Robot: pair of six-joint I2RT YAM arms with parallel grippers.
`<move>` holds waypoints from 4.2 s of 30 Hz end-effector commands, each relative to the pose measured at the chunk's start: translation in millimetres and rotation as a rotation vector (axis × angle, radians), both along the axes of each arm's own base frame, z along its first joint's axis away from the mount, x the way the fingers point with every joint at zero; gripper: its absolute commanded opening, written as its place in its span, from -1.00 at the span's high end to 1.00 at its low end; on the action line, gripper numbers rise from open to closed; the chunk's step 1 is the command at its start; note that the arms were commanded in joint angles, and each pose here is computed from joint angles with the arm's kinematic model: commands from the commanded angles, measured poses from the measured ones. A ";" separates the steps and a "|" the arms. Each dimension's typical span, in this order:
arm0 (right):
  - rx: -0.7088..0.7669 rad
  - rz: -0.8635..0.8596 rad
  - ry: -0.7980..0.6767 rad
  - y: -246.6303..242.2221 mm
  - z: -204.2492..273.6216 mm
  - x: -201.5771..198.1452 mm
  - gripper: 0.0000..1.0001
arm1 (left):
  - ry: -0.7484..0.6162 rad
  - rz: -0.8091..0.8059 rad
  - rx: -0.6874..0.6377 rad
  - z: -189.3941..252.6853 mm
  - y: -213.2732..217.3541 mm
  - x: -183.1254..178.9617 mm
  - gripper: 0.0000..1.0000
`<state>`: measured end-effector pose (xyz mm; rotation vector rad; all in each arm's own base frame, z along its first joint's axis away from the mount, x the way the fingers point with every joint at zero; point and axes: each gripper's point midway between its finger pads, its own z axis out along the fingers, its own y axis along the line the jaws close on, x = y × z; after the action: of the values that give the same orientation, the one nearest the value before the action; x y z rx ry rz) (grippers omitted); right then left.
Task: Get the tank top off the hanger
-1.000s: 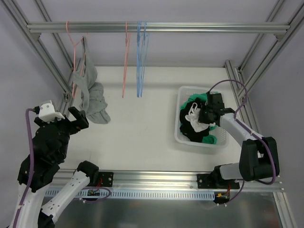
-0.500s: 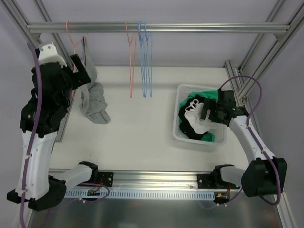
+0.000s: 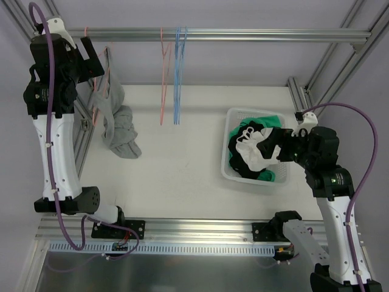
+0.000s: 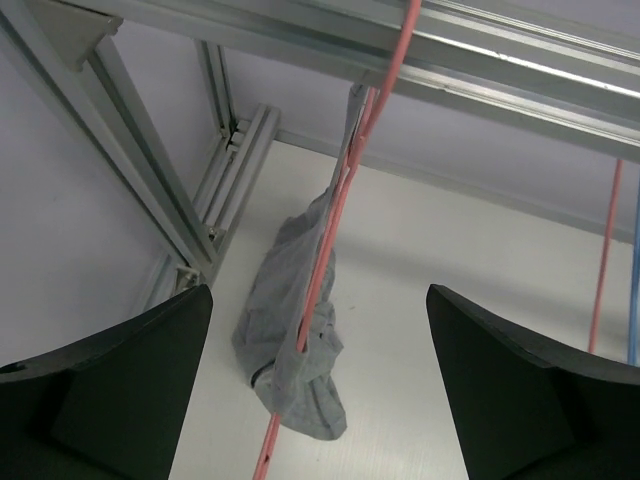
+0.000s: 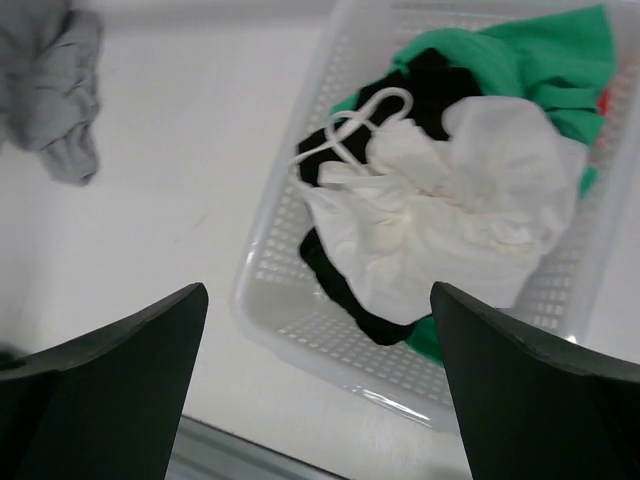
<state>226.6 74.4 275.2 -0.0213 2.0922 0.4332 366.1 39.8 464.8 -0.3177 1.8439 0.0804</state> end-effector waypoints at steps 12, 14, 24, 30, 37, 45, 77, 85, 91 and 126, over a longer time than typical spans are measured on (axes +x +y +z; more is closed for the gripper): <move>0.227 0.447 -0.083 77.5 29.5 -35.8 -0.99 | 0.190 -0.094 0.043 -68.4 7.6 77.9 0.00; 0.223 0.449 -0.090 77.3 30.0 -36.8 -0.99 | 0.175 -0.093 0.024 -64.7 4.9 77.4 0.54; 0.237 0.471 -0.096 83.0 29.9 -33.6 -0.99 | 0.011 -0.197 -0.055 -9.4 -23.4 51.1 1.00; 0.247 0.486 -0.102 85.5 31.2 -34.7 -0.99 | -0.077 -0.272 -0.080 19.9 -40.2 28.4 1.00; 0.278 0.562 -0.118 96.1 36.7 -42.0 -0.99 | -0.018 -0.345 -0.160 -9.6 -62.1 -20.3 1.00; 0.340 0.852 -0.146 143.8 44.9 -73.9 -0.99 | 0.178 -0.531 -0.222 -116.4 -106.9 -100.7 1.00; 0.185 0.689 -0.065 294.7 -78.9 -23.4 0.08 | 0.391 -1.160 -0.580 -213.1 -218.9 -271.4 1.00; 0.115 0.549 -0.134 266.1 -77.9 -5.8 0.99 | 0.381 -1.178 -0.580 -211.5 -219.2 -274.8 1.00; -0.003 0.301 -0.182 203.3 -61.5 26.7 0.99 | 0.395 -1.240 -0.596 -208.9 -223.2 -282.4 1.00; 0.162 0.856 0.018 230.3 -27.9 -104.2 0.99 | -1.082 -1.217 -0.291 100.6 -199.2 -269.9 1.00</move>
<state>120.4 305.3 271.1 -0.8007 1.9341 1.1910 107.4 -191.6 547.5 0.5980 0.7622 -1.2411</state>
